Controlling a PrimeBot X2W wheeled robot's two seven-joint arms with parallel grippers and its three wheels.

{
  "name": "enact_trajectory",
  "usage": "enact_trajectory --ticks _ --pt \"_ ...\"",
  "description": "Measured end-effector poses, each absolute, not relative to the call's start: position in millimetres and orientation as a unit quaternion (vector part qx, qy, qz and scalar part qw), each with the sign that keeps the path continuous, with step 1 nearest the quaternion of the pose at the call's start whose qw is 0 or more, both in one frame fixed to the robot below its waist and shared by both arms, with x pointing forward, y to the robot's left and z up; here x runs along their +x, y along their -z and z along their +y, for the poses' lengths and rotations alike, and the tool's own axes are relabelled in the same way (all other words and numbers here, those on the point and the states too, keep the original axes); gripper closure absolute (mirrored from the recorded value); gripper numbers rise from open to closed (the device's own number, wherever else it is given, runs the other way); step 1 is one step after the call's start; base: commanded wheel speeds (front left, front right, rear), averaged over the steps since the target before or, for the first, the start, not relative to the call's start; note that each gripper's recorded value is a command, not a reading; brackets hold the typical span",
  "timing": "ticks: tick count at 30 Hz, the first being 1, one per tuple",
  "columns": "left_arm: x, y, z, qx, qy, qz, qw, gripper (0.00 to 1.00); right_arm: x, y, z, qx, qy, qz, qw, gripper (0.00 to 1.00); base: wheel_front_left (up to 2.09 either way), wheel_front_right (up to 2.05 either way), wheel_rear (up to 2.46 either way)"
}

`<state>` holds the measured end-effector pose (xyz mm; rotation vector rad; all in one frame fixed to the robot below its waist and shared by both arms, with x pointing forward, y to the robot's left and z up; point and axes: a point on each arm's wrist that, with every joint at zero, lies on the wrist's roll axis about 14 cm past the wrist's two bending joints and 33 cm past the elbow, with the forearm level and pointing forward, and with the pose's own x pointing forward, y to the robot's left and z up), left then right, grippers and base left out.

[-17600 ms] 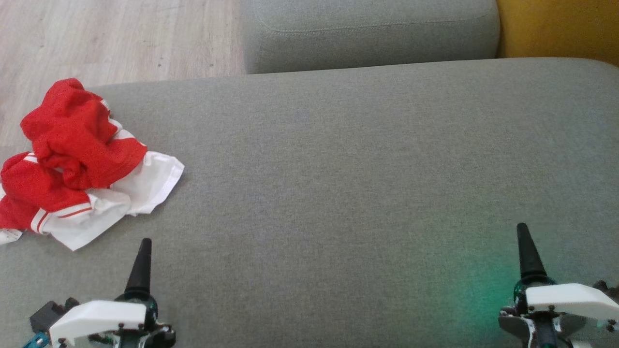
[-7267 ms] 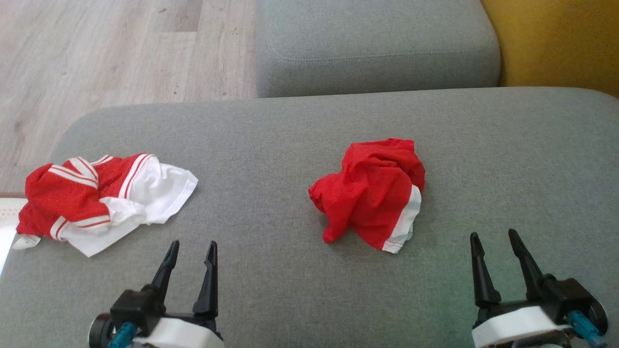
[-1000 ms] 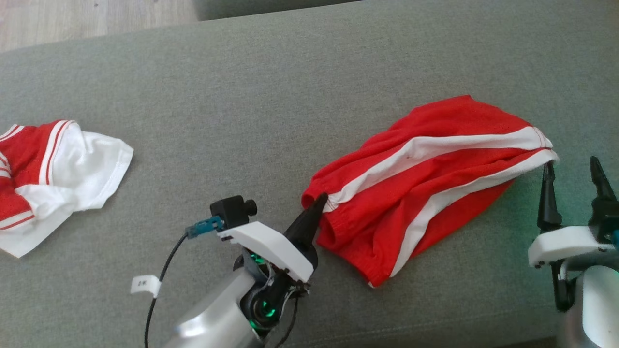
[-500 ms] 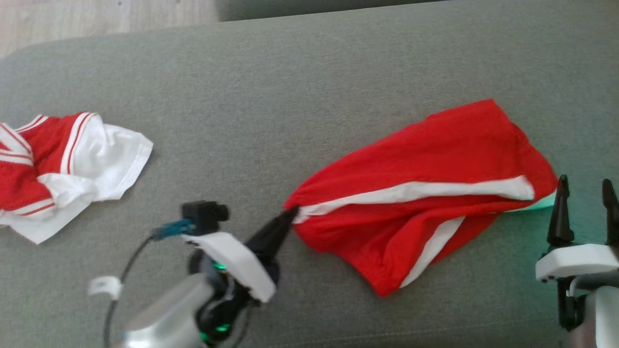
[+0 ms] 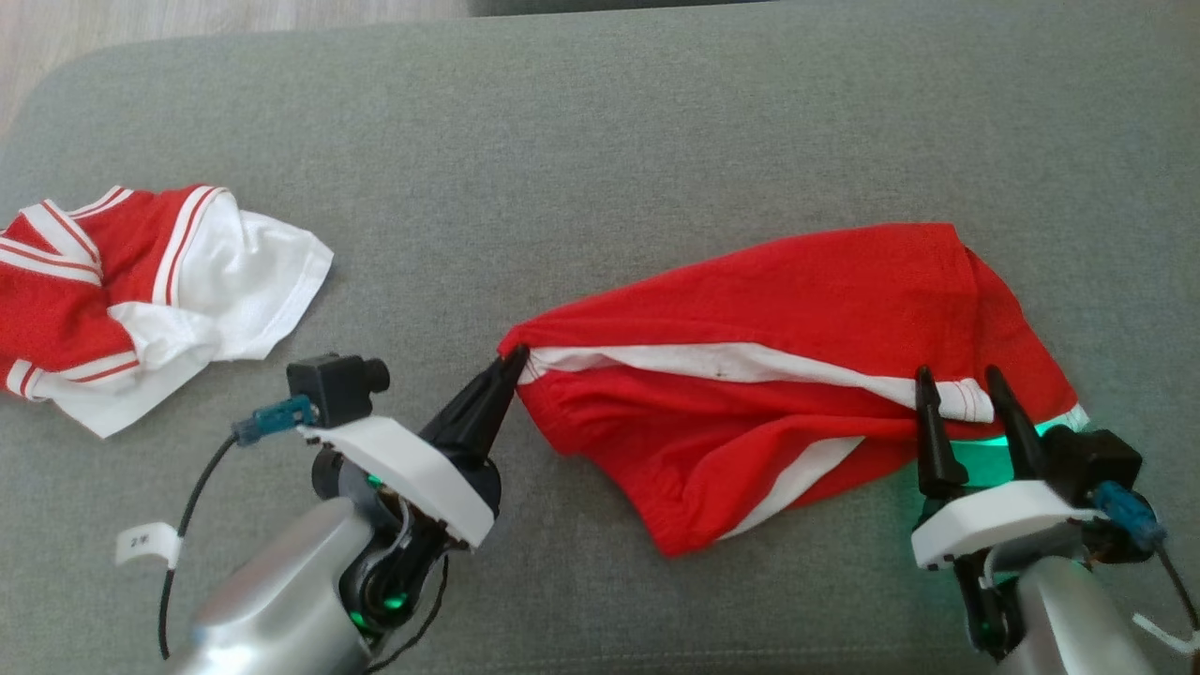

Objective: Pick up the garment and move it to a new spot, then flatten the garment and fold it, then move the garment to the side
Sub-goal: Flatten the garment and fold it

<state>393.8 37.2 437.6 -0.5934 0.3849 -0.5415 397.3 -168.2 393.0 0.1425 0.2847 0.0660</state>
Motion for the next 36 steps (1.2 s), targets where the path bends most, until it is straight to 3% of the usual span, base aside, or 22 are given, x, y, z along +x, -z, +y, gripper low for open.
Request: enact_trajectory --ticks 9,13,16,18,23,31,36 --pt "407 -444 45 -0.275 0.251 0.161 0.914 1.00 389 -381 -169 0.079 -0.035 0.175 0.981 0.02 0.00 0.00 0.00" --pt "410 -444 46 -0.272 0.248 0.156 0.917 1.00 381 -375 -159 0.085 -0.049 0.197 0.976 0.22 0.00 0.00 0.00" --pt "413 -445 48 -0.269 0.245 0.150 0.919 1.00 382 -379 -155 0.085 -0.056 0.194 0.976 0.24 0.00 0.00 0.00" --pt "414 -445 50 -0.268 0.244 0.148 0.920 1.00 380 -379 -151 0.088 -0.062 0.197 0.975 0.29 0.00 0.00 0.00" --pt "416 -446 48 -0.266 0.243 0.143 0.922 1.00 373 -378 -149 0.089 -0.065 0.202 0.973 1.00 0.00 0.00 0.00" --pt "423 -453 48 -0.261 0.250 0.127 0.924 1.00 396 -417 -169 0.078 -0.044 0.128 0.988 1.00 0.00 0.00 0.00" --pt "449 -497 28 -0.290 0.293 0.087 0.907 1.00 437 -478 -186 0.073 -0.032 0.040 0.996 1.00 0.00 0.00 0.00"
